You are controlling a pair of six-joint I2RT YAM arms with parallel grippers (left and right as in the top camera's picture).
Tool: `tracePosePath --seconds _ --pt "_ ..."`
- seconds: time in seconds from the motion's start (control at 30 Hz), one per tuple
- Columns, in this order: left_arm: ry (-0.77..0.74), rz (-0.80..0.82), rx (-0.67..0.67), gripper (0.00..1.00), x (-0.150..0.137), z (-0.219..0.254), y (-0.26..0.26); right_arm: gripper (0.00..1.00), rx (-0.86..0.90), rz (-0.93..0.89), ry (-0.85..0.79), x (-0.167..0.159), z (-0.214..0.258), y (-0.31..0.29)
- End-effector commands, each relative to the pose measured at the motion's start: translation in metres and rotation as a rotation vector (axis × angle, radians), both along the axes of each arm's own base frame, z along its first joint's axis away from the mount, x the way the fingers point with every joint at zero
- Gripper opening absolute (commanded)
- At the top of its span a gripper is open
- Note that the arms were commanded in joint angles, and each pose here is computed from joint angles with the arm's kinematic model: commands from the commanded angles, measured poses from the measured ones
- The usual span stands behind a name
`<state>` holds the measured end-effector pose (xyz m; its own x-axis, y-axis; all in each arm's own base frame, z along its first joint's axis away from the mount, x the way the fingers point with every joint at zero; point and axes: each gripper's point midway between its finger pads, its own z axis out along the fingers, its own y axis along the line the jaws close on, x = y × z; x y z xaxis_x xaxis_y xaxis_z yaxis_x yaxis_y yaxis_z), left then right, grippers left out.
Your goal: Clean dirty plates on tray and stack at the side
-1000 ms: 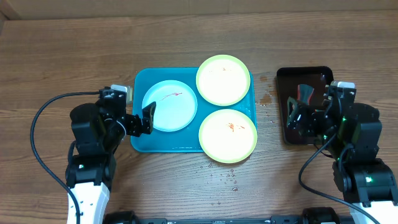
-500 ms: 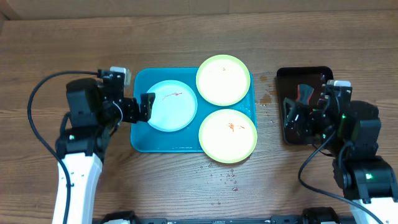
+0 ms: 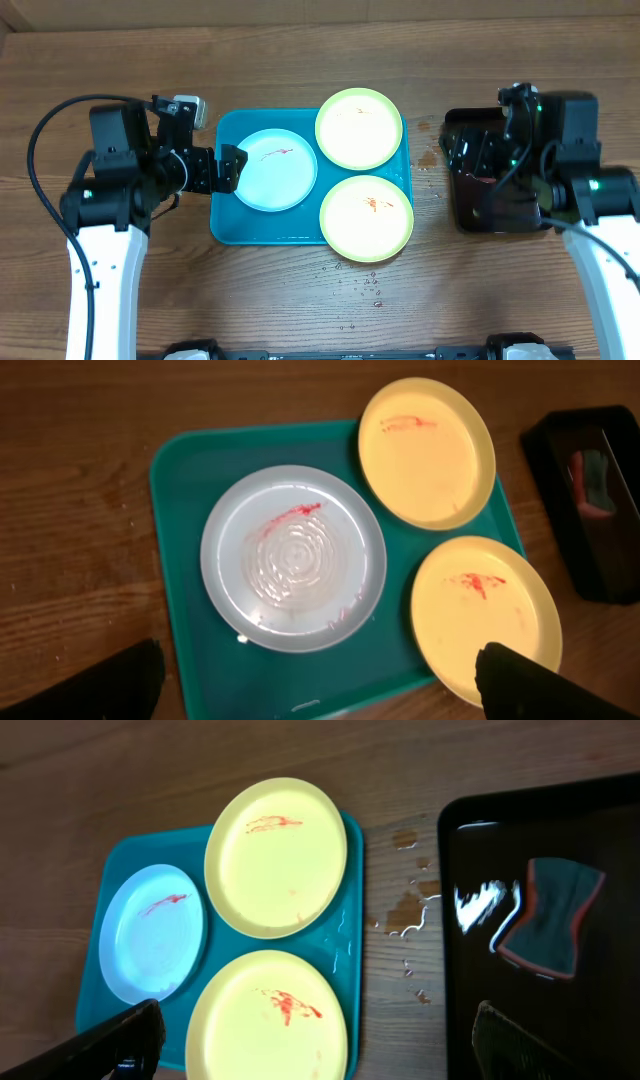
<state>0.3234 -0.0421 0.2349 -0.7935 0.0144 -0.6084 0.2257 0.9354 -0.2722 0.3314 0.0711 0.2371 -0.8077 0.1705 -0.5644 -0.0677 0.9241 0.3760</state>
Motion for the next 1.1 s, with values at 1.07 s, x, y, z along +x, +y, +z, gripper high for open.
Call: tracePosePath --seconds 1.07 --pt "0.463 0.514 -0.103 0.8 0.069 -0.104 0.008 0.92 -0.02 -0.209 0.138 0.007 -0.017 -0.022"
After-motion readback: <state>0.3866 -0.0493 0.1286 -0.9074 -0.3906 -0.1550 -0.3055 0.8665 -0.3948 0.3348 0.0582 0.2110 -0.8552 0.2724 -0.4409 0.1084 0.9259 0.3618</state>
